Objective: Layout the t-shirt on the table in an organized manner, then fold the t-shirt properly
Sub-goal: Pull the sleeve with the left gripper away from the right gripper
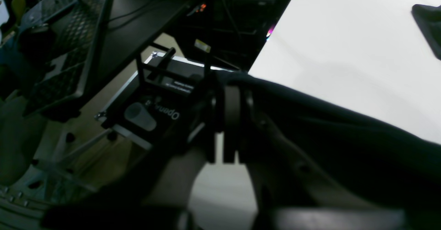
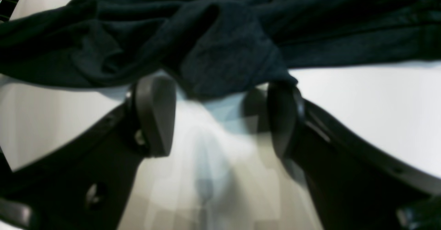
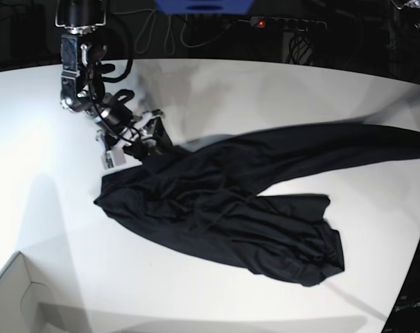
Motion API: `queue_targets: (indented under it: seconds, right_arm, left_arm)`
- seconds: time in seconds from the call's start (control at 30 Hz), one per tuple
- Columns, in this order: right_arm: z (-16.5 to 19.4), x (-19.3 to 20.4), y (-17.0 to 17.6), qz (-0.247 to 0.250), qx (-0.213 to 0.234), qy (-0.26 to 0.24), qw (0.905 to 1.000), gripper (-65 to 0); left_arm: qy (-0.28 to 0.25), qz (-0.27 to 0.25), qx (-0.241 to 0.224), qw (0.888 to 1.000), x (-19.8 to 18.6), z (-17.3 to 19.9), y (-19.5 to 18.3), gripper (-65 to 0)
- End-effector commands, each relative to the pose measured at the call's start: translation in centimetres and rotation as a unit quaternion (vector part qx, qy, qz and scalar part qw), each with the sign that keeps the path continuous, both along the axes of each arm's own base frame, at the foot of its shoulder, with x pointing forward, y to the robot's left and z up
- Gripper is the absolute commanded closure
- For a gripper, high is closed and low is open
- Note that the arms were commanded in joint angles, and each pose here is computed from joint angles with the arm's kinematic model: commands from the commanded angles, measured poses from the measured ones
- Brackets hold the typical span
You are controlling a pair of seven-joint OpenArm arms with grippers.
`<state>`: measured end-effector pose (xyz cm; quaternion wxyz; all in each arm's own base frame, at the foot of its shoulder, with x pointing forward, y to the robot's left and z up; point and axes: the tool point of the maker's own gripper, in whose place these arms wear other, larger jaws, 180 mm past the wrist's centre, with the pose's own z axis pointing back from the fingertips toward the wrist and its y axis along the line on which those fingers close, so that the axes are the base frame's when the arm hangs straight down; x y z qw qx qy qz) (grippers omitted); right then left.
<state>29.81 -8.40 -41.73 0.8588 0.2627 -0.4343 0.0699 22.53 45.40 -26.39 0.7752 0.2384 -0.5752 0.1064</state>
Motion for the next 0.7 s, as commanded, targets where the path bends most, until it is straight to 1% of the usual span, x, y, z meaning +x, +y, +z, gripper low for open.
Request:
queue_targets:
  seconds: [0.0, 0.07, 0.13, 0.17, 0.2, 0.23, 0.3, 0.4, 0.43, 0.5, 0.57, 0.67]
  right_arm:
    - [1.0, 0.9, -0.4, -0.003, 0.001, -0.018, 0.9998, -42.1]
    - [0.8, 0.9, -0.4, -0.003, 0.001, -0.015, 0.9999, -41.9]
    - [0.9, 1.1, -0.3, -0.003, 0.002, -0.017, 0.9999, -40.0]
    - [1.2, 1.6, -0.3, -0.002, 0.003, -0.022, 0.9997, -38.1]
    - [1.2, 1.9, -0.2, -0.001, 0.004, -0.022, 0.9997, -34.8]
    - [1.2, 2.1, -0.2, -0.001, 0.004, -0.023, 0.9997, -31.0]
    - [1.2, 2.5, -0.3, -0.003, 0.004, -0.021, 0.9998, -20.3]
    - [1.3, 2.8, -1.0, -0.003, -0.003, -0.024, 0.9997, -1.2]
    - [1.3, 2.6, -1.5, -0.002, -0.01, -0.023, 0.9997, 0.0]
    - [1.6, 1.9, -2.9, -0.004, -0.026, -0.03, 0.9992, 0.0]
    - [2.1, 0.7, -5.1, -0.025, -0.042, -0.036, 0.9982, 0.0]
    - [3.3, -0.7, -8.5, -0.072, -0.058, -0.047, 0.9946, 0.0]
  left_arm:
    - [-0.023, -0.004, 0.018, 1.0, 0.4, 1.8, 0.3, -0.1]
    - [-0.022, -0.003, 0.017, 1.0, 0.3, 1.7, 0.3, -0.1]
    - [-0.02, -0.003, 0.017, 1.0, 0.3, 1.7, 0.3, -0.1]
    - [-0.02, -0.003, 0.017, 1.0, 0.2, 1.6, 0.3, -0.1]
    - [-0.019, -0.003, 0.016, 1.0, 0.2, 1.6, 0.3, -0.1]
    - [-0.019, -0.003, 0.016, 1.0, 0.2, 1.6, 0.3, -0.1]
    - [-0.017, -0.002, 0.013, 1.0, 0.0, 1.3, 0.2, -0.1]
    - [-0.017, 0.001, 0.006, 1.0, -0.1, 0.8, -0.1, -0.1]
    - [-0.017, 0.001, 0.006, 1.0, -0.2, 0.7, -0.1, -0.1]
    - [-0.016, 0.002, -0.001, 1.0, -0.3, 0.3, -0.4, -0.1]
    - [-0.016, 0.005, -0.01, 1.0, -0.5, -0.3, -0.7, -0.1]
    - [-0.016, 0.008, -0.019, 1.0, -0.6, -0.9, -1.1, -0.1]
